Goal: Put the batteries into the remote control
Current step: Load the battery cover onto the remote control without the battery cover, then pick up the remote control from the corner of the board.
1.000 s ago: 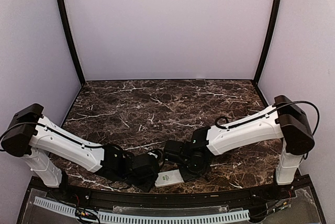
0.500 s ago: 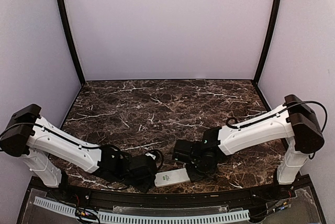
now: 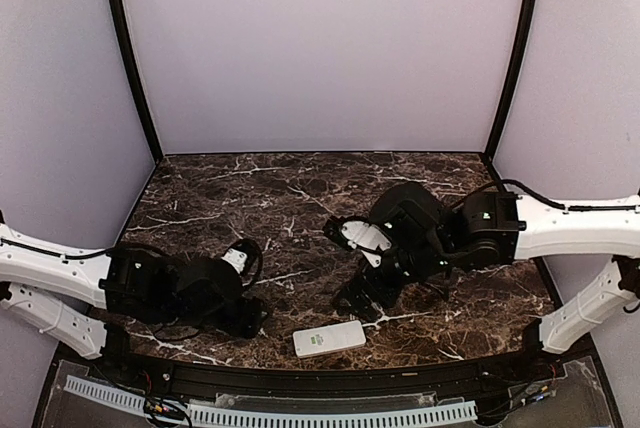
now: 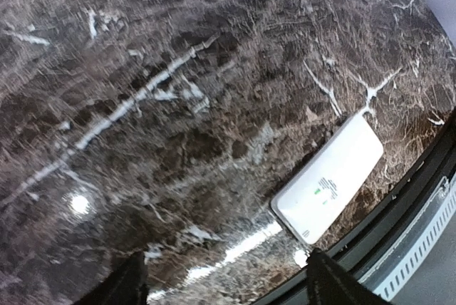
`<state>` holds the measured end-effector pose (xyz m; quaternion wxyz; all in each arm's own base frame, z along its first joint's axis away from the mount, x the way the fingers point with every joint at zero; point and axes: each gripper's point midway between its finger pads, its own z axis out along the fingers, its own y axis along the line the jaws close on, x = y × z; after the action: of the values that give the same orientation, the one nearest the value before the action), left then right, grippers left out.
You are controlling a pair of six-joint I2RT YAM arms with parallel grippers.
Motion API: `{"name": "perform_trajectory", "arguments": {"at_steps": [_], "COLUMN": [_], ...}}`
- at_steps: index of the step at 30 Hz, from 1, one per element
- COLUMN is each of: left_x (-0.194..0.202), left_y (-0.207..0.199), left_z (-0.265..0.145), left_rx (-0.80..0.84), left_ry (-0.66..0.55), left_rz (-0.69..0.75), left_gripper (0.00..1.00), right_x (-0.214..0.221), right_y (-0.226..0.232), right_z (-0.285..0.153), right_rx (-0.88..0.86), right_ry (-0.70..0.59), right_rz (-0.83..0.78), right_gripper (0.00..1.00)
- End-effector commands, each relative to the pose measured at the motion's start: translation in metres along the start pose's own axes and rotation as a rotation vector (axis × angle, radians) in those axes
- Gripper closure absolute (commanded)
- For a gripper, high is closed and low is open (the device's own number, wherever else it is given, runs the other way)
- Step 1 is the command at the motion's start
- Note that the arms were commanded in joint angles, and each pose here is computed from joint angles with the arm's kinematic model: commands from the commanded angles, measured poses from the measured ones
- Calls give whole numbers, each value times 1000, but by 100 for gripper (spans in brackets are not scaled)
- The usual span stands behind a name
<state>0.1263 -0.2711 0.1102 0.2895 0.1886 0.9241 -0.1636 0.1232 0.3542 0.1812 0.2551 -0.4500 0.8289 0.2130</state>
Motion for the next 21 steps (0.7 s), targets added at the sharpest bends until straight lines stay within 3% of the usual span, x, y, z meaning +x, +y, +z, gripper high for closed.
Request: {"name": "perform_trajectory", "arguments": {"at_steps": [1,7,13,17,21], "left_x": [-28,-73,-102,-112,-108], "left_y": [48,81,105,112,129], "left_z": [-18,-26,0,14,21], "left_rx": [-99,-85,-97,-35,-48], "left_ry": [-84,-170,-103,-81,-74], "left_rz": [-12,-38,8,-75,-154], "left_gripper": [16,4,3,5,5], "right_x": [-28,-5,16,30,50], "right_y": [64,74,61,56,52], "right_z": [6,84,145,164,178], "right_rx": [-292,-342,-276,-270,-264], "right_ry": [-115,61,178,239,322], "right_rz": [-478,-619,-681,-671,-636], "right_gripper": [1,4,4,6,15]}}
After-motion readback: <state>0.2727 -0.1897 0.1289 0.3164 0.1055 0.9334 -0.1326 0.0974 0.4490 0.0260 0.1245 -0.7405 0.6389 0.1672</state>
